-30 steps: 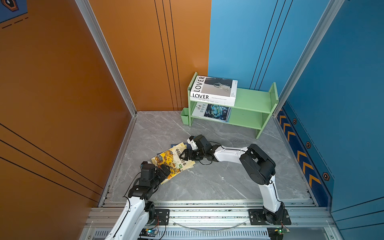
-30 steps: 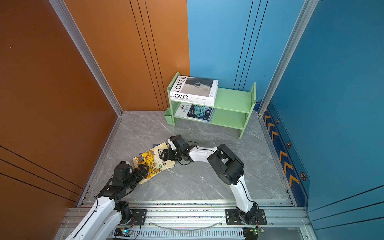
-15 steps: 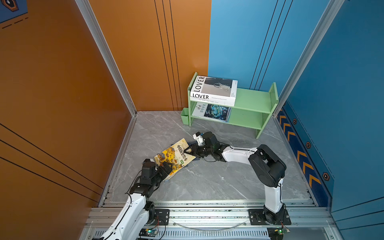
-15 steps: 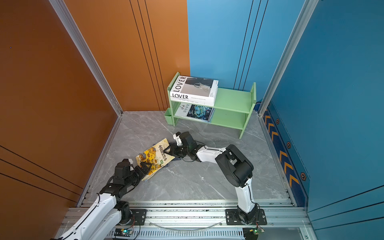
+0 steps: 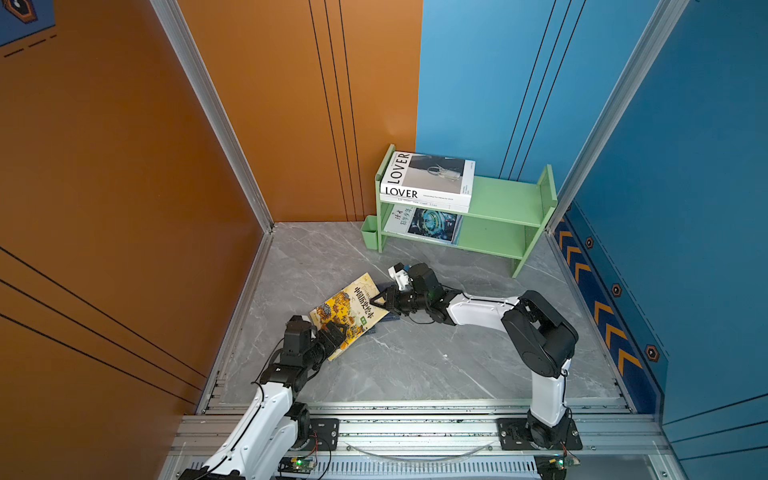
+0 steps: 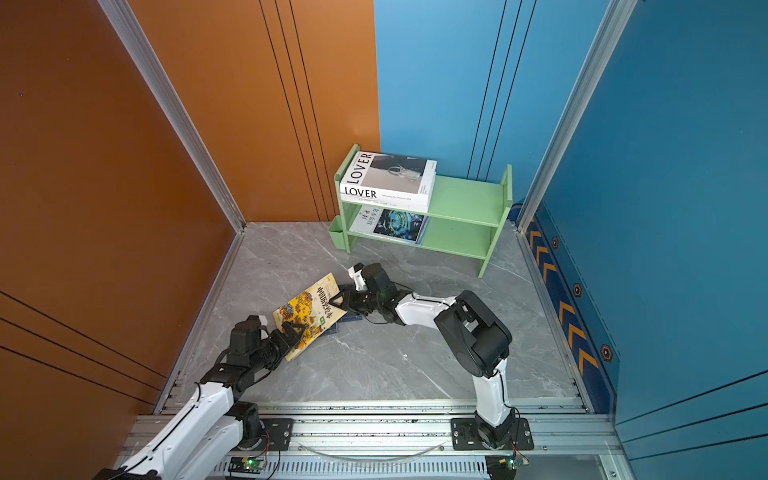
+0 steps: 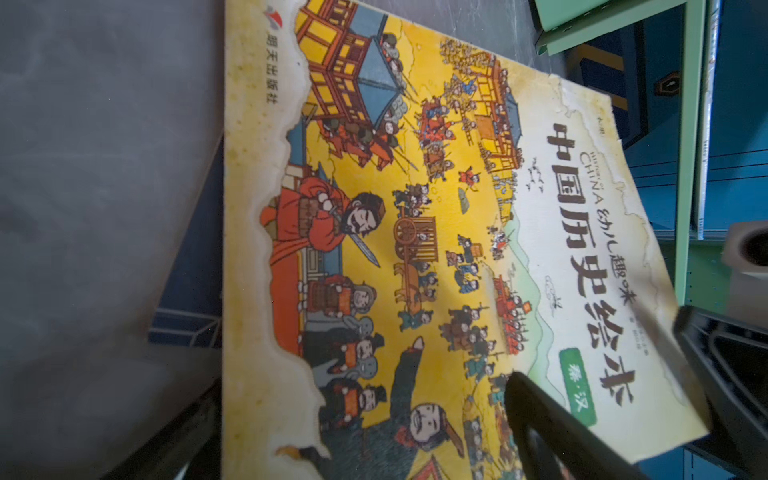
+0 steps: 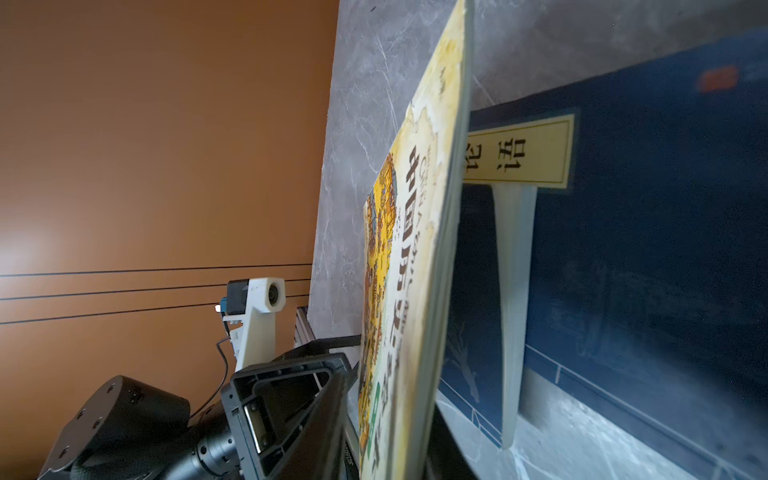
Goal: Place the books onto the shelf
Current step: 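Grasp the yellow picture book's edges with both grippers and lift it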
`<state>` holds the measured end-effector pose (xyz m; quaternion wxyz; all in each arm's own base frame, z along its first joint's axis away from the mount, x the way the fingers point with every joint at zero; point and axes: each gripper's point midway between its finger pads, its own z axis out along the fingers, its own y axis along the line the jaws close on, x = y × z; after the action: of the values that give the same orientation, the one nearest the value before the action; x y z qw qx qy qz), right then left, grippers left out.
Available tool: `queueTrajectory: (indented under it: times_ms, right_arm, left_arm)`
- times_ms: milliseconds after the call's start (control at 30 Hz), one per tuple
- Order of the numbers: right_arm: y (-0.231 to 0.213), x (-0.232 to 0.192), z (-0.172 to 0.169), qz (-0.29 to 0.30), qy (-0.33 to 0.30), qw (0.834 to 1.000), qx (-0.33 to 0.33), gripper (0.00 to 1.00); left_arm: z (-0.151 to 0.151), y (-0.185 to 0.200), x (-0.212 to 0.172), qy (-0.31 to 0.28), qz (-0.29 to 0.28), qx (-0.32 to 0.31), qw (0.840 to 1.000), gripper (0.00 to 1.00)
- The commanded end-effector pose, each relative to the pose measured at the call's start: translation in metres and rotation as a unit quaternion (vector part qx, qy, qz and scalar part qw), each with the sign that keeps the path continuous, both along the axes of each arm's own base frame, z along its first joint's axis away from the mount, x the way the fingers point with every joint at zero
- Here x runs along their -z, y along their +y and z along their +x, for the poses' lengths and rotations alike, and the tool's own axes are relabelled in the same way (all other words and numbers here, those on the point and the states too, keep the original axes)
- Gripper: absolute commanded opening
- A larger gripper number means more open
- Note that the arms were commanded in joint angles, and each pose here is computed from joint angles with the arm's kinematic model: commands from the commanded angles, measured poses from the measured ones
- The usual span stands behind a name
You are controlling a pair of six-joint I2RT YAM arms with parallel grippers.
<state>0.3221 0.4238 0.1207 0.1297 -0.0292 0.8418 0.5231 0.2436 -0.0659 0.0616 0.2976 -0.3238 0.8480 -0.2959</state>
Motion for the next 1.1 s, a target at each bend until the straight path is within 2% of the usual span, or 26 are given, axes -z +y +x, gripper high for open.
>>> queueTrajectory:
  times_ms: [0, 167, 233, 433, 600, 700, 767, 867, 1067]
  right_arm:
    - [-0.008, -0.006, 0.001, -0.022, -0.016, 1.000, 0.005, 0.19]
    - [-0.017, -0.017, 0.006, -0.034, -0.031, 0.999, 0.007, 0.11]
    - [-0.023, -0.025, 0.011, -0.026, -0.036, 0.999, 0.008, 0.09]
    - [-0.061, -0.055, 0.028, -0.012, -0.062, 0.998, 0.024, 0.08]
    - [-0.093, -0.084, 0.020, -0.032, -0.114, 0.993, -0.021, 0.09]
    - [-0.119, -0.096, 0.015, -0.038, -0.128, 0.990, -0.054, 0.10]
    - [-0.137, -0.107, 0.012, -0.028, -0.131, 0.989, -0.068, 0.10]
    - [-0.160, -0.120, 0.009, -0.022, -0.140, 0.987, -0.073, 0.10]
    - [-0.184, -0.150, -0.010, 0.000, -0.170, 0.982, -0.084, 0.09]
  left_arm:
    - [0.014, -0.006, -0.031, -0.043, -0.006, 0.020, 0.999, 0.99]
    - [0.023, -0.006, -0.063, -0.064, 0.012, 0.036, 0.997, 0.98]
    - [0.021, -0.004, -0.071, -0.054, 0.023, 0.043, 0.997, 0.98]
    - [0.035, -0.006, -0.120, -0.082, 0.035, 0.083, 0.992, 0.98]
    - [0.057, -0.028, -0.145, -0.111, 0.047, 0.158, 0.980, 0.98]
    - [0.069, -0.067, -0.158, -0.136, 0.063, 0.259, 0.954, 0.98]
    - [0.074, -0.101, -0.169, -0.167, 0.078, 0.334, 0.925, 0.98]
    - [0.090, -0.139, -0.188, -0.206, 0.075, 0.403, 0.888, 0.99]
    - [0.130, -0.182, -0.198, -0.237, 0.024, 0.462, 0.854, 0.96]
